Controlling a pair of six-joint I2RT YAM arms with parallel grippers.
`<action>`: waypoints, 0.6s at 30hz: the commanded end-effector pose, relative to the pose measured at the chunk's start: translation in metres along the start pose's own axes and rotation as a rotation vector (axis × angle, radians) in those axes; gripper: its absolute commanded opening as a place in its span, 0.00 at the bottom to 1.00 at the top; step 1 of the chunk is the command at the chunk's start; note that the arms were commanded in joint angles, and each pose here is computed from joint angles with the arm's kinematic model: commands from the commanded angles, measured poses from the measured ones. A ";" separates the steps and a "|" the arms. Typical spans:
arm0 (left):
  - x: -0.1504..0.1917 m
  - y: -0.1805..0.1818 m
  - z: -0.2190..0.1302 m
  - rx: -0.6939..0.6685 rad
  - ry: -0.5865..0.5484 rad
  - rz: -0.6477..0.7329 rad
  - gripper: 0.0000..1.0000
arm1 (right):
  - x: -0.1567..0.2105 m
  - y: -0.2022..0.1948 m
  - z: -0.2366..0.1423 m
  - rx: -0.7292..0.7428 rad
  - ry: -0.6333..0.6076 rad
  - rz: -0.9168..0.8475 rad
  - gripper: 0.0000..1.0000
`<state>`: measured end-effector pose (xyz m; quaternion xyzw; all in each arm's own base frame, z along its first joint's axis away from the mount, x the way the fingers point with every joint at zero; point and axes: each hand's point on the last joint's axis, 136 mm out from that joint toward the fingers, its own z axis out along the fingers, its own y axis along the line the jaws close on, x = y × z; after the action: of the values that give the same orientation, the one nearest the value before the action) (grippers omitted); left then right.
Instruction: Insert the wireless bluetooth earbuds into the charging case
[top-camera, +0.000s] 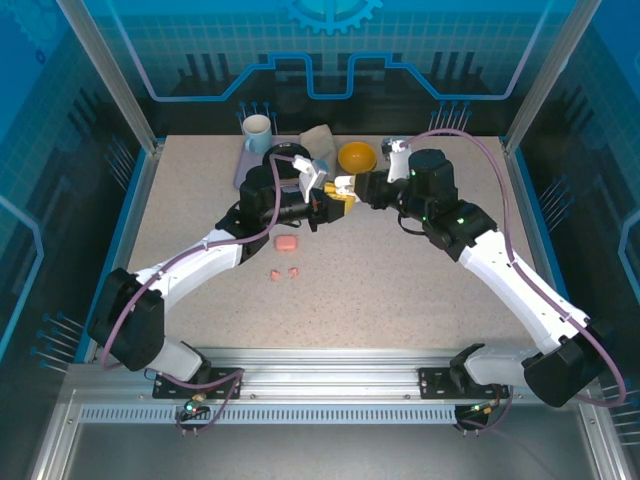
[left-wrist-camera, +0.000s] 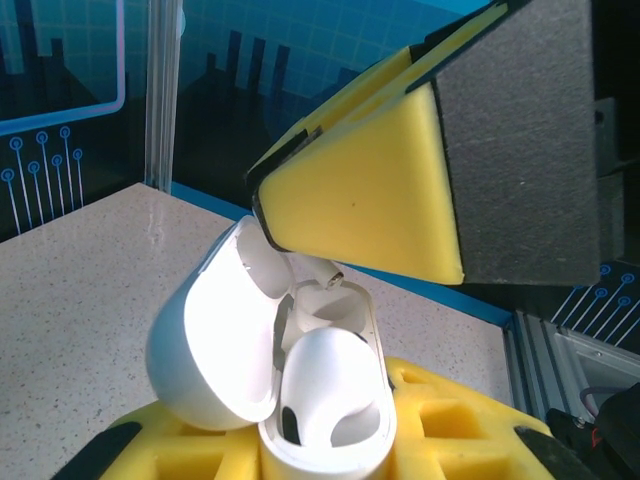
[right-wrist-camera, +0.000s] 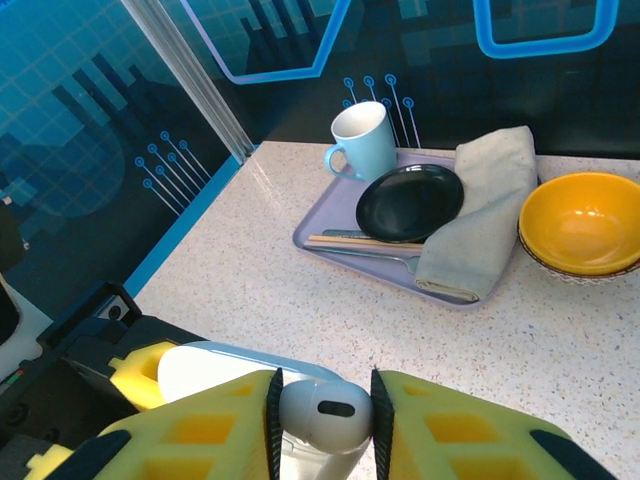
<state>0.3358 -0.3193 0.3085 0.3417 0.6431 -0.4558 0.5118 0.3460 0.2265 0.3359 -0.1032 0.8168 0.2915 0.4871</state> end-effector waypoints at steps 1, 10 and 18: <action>-0.018 -0.012 -0.001 0.034 -0.035 0.056 0.00 | -0.001 -0.007 -0.002 0.015 -0.013 -0.010 0.30; -0.018 -0.012 0.000 0.034 -0.035 0.054 0.00 | 0.005 -0.003 0.000 -0.018 0.009 -0.010 0.28; -0.018 -0.011 0.001 0.034 -0.038 0.052 0.00 | 0.003 0.006 0.002 -0.046 0.004 -0.013 0.28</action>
<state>0.3357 -0.3192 0.3069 0.3409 0.6458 -0.4557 0.5090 0.3462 0.2265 0.3322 -0.1069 0.8169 0.2958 0.4834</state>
